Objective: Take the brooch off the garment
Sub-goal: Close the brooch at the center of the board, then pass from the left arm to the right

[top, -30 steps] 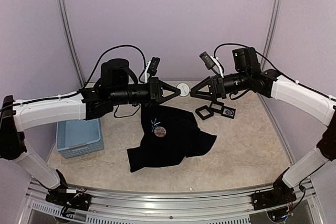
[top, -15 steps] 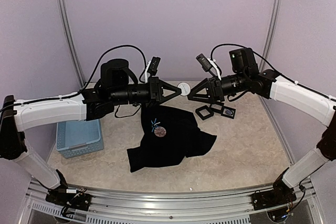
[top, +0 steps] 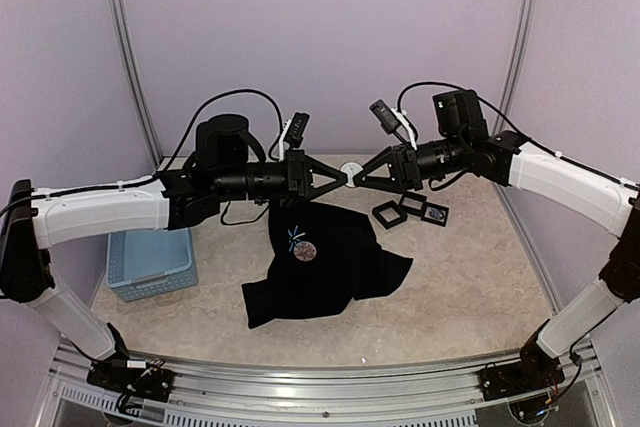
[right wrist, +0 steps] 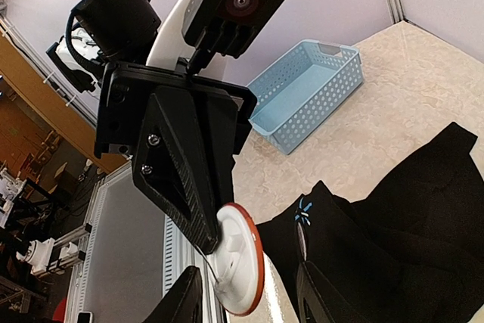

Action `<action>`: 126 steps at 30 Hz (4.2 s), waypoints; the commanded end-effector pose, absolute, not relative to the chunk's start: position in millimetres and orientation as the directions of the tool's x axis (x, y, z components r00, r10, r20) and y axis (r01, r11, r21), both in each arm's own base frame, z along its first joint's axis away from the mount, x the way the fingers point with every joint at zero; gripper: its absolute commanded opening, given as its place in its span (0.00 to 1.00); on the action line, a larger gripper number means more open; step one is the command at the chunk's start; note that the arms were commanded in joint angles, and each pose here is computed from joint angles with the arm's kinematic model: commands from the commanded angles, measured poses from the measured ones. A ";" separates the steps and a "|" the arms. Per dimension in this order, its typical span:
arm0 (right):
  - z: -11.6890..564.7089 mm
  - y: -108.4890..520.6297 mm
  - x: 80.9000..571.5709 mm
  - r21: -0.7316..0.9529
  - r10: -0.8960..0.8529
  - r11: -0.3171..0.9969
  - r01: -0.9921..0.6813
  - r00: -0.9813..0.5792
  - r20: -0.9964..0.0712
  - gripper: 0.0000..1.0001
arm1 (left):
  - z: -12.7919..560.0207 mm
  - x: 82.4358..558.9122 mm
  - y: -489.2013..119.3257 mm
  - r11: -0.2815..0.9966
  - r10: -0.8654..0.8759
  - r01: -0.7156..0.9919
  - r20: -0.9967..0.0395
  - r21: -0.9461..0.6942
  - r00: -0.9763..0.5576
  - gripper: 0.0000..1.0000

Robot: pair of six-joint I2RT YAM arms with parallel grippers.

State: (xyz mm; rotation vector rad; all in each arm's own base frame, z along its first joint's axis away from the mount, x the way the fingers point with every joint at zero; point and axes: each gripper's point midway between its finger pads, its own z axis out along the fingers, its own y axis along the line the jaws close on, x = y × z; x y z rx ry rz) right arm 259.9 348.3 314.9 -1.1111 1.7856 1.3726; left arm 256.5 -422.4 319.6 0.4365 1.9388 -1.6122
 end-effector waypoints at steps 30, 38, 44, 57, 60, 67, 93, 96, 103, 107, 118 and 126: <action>314.7 359.6 274.4 0.452 -0.233 0.140 -0.881 -0.473 -0.849 0.19 | 325.1 262.0 -426.3 0.191 -0.086 0.604 -0.627 -0.774 -0.775 0.00; 304.2 359.6 282.1 0.471 -0.250 0.190 -0.862 -0.506 -0.825 0.14 | 326.9 260.4 -427.2 0.187 -0.082 0.612 -0.633 -0.769 -0.770 0.00; 297.2 361.8 280.6 0.490 -0.278 0.176 -0.854 -0.521 -0.807 0.12 | 327.1 259.7 -427.9 0.187 -0.079 0.616 -0.636 -0.766 -0.767 0.00; 284.8 362.1 271.7 0.513 -0.343 0.137 -0.847 -0.526 -0.778 0.17 | 327.3 259.7 -428.2 0.189 -0.077 0.617 -0.638 -0.764 -0.766 0.00; 280.1 363.0 273.9 0.526 -0.353 0.149 -0.837 -0.542 -0.763 0.17 | 327.5 259.6 -428.5 0.194 -0.077 0.618 -0.640 -0.762 -0.764 0.00; 272.9 365.1 273.6 0.557 -0.376 0.145 -0.817 -0.567 -0.733 0.15 | 329.1 258.5 -430.2 0.196 -0.072 0.622 -0.644 -0.758 -0.762 0.00; 213.8 335.8 327.0 0.549 -0.344 0.522 -0.653 -0.750 -0.565 0.07 | 331.3 254.8 -427.0 0.222 -0.095 0.626 -0.656 -0.747 -0.749 0.00; 214.9 329.0 332.2 0.549 -0.314 0.546 -0.633 -0.762 -0.566 0.07 | 330.4 256.7 -424.0 0.233 -0.109 0.617 -0.651 -0.751 -0.751 0.00; 231.1 331.0 328.8 0.563 -0.293 0.487 -0.668 -0.732 -0.615 0.13 | 320.5 261.3 -418.7 0.266 -0.122 0.569 -0.613 -0.778 -0.781 0.00; 260.2 340.7 313.3 0.565 -0.299 0.339 -0.752 -0.656 -0.693 0.25 | 311.6 263.3 -418.9 0.285 -0.114 0.543 -0.591 -0.790 -0.799 0.00; 341.3 346.6 275.2 0.545 -0.204 0.035 -0.838 -0.539 -0.817 0.58 | 299.9 266.7 -420.7 0.296 -0.096 0.518 -0.564 -0.803 -0.820 0.00; 312.4 344.5 281.2 0.586 -0.253 0.121 -0.801 -0.596 -0.762 0.60 | 314.2 262.2 -419.5 0.240 -0.108 0.574 -0.609 -0.783 -0.786 0.00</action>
